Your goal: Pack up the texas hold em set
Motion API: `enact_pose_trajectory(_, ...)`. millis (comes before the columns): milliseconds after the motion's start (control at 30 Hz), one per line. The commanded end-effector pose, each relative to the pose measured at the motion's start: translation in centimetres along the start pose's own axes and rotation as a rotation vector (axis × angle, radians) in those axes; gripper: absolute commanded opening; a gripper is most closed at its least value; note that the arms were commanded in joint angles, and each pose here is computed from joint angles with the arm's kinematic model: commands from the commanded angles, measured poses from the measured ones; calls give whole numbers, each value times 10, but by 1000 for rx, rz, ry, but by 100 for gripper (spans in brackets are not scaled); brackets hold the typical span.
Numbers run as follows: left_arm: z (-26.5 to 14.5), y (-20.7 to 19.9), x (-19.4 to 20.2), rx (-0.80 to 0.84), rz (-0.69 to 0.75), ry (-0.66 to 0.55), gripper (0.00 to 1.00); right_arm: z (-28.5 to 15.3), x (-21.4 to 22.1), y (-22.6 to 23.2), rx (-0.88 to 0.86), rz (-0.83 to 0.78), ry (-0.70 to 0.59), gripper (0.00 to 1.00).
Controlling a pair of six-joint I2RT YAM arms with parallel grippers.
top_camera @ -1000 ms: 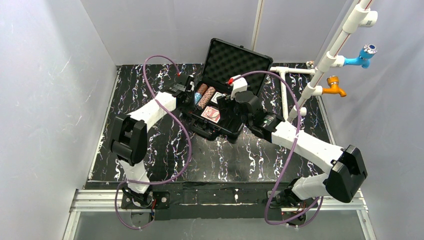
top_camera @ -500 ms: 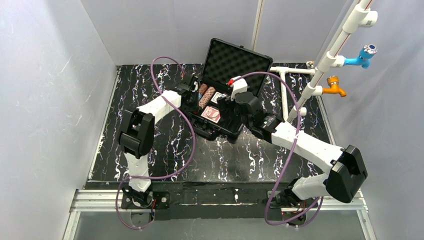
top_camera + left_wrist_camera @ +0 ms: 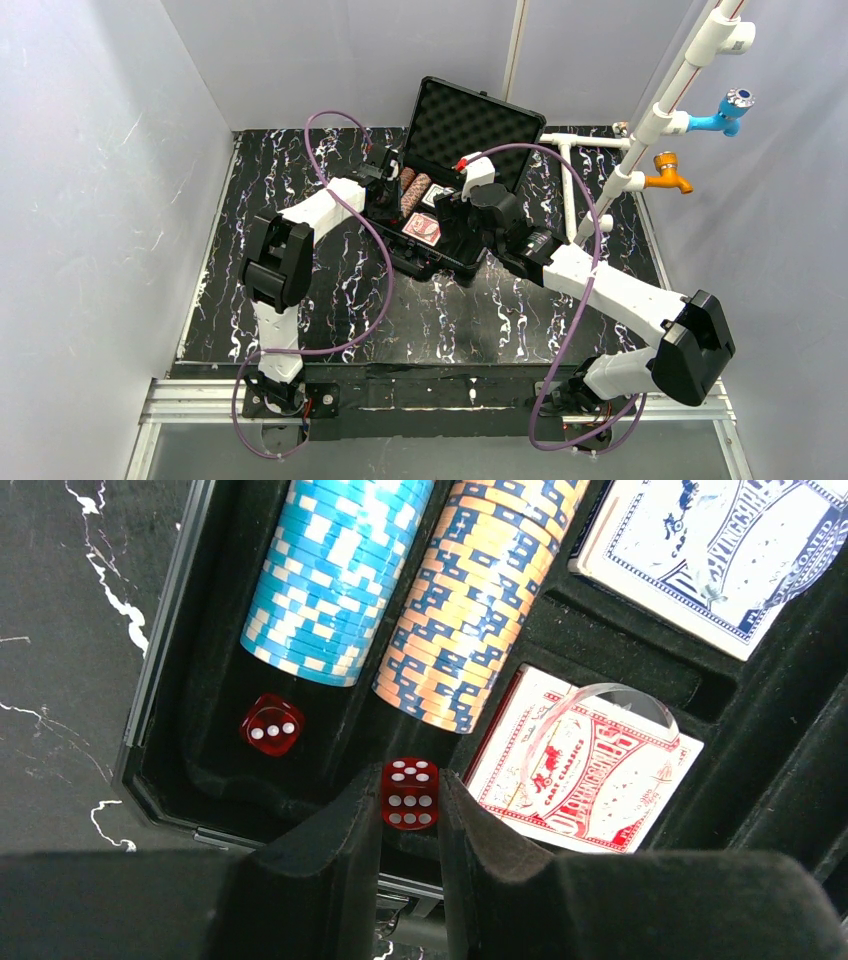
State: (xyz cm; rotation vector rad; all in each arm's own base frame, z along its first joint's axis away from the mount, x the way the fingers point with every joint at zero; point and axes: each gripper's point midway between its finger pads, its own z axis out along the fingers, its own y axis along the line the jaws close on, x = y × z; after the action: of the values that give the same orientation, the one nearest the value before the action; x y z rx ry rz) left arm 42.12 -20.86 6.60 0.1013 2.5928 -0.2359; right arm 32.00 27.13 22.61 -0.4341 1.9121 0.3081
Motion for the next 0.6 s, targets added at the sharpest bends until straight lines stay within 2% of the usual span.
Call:
enact_pose_trajectory(0, -1, -2, -13, 1, 8, -22, 11, -3, -12, 1, -2, 22, -52, 98)
enact_pose_trajectory(167, -2, -2, -15, 5, 3, -34, 46, -1, -10, 1, -2, 19, -46, 98)
enact_pose_trajectory(267, -3, -2, -16, 3, 2, -42, 63, 0, -9, 1, -1, 18, -42, 98)
enact_pose_trajectory(367, -7, -2, -19, 2, 2, -54, 71, 0, -9, 2, -2, 18, -43, 98)
enact_pose_trajectory(567, -34, -5, -33, 24, 14, -111, 81, 1, -9, 2, 0, 18, -41, 98)
